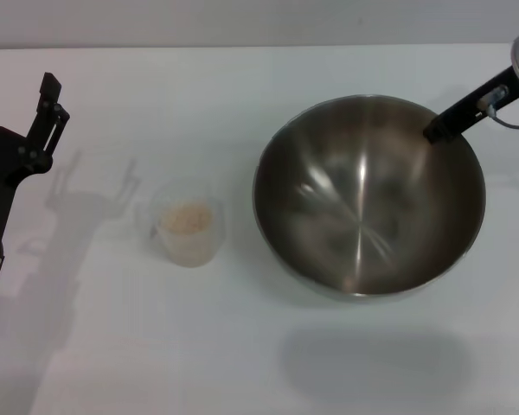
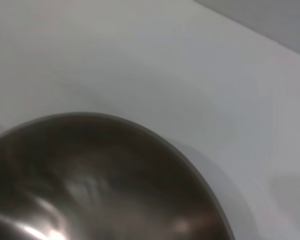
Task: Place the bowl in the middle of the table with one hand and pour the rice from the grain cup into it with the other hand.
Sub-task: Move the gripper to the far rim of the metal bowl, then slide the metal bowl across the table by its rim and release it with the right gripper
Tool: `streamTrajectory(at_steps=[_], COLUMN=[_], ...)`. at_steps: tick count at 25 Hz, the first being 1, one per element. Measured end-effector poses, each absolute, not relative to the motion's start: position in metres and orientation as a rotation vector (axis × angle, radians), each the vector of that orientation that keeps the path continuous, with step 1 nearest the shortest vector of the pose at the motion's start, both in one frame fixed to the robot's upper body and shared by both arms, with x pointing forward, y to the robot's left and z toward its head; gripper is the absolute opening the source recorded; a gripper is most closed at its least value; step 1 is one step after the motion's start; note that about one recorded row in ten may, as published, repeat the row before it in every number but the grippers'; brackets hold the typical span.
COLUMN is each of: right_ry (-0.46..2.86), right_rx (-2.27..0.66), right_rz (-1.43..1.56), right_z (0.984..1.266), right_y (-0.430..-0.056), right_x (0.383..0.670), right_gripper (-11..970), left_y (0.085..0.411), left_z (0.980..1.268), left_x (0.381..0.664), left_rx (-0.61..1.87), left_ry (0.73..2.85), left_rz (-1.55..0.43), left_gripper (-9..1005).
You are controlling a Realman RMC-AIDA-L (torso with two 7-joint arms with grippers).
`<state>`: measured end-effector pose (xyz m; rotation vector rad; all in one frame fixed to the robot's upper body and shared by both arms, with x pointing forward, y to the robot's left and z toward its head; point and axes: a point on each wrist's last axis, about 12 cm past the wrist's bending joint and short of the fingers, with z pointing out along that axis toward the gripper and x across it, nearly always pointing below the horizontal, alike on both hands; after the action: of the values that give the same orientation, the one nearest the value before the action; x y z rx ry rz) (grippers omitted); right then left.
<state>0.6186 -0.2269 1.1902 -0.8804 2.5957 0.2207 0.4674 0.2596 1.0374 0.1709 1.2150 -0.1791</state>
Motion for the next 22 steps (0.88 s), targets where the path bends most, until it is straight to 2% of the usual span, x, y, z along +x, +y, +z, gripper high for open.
streamTrajectory(at_steps=[22], right_ry=[2.348], right_rx=[-1.336], right_rz=[0.418], right_z=[1.208], right_y=[-0.197], right_x=[0.593], right_gripper=[25], left_y=[0.258], left_z=[1.040], left_x=[0.473], left_rx=[0.171], left_ry=[1.202], left_rz=[-0.181], left_gripper=[783])
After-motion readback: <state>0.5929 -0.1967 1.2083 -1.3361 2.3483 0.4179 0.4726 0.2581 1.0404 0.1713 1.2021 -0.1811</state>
